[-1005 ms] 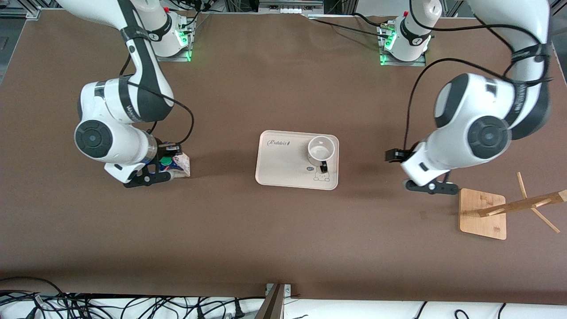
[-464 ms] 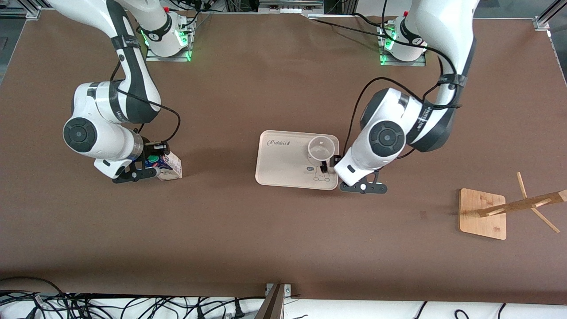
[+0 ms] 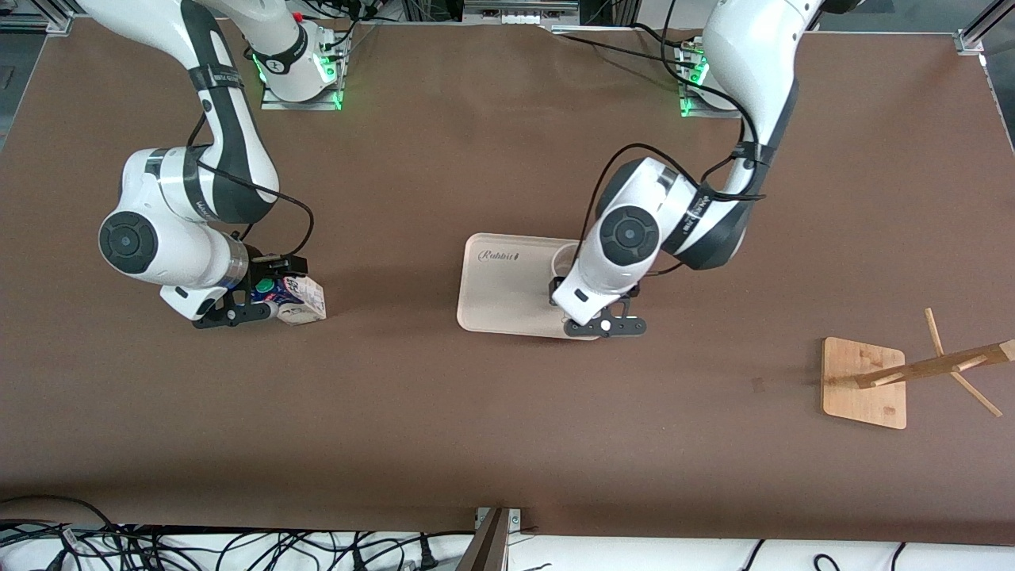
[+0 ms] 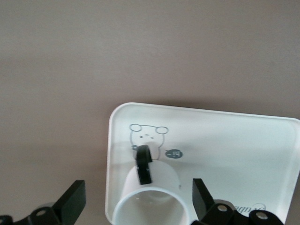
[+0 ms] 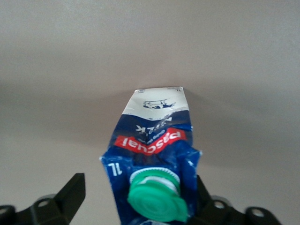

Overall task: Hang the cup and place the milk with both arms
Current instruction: 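Set the carton on the table while the left gripper grasps the mug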

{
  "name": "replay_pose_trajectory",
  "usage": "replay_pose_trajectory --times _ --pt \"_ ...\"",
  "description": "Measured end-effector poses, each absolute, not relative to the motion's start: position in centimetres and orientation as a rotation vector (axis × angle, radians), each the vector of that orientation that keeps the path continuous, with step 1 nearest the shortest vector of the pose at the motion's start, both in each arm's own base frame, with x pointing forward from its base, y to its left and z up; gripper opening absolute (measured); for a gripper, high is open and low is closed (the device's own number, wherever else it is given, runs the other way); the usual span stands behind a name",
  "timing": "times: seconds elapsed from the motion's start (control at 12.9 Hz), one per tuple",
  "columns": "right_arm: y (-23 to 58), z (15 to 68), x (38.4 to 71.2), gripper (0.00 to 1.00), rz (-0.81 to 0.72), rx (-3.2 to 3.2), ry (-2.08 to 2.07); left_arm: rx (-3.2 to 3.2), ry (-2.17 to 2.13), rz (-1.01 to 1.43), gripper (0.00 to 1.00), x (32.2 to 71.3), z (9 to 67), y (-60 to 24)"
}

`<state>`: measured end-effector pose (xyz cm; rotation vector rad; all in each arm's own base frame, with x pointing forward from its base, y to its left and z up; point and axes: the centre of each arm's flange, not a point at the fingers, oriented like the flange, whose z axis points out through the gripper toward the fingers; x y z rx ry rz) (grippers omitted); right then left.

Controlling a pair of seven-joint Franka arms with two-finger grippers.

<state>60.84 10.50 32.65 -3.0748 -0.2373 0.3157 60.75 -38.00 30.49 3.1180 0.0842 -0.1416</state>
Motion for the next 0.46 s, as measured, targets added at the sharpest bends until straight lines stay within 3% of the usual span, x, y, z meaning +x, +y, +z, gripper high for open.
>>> replay_pose_trajectory --times 0.46 --pt "10.6 36.4 62.5 1.00 0.197 -3.077 -0.238 3.081 0.072 -0.195 1.00 56.5 30.1 -44.1"
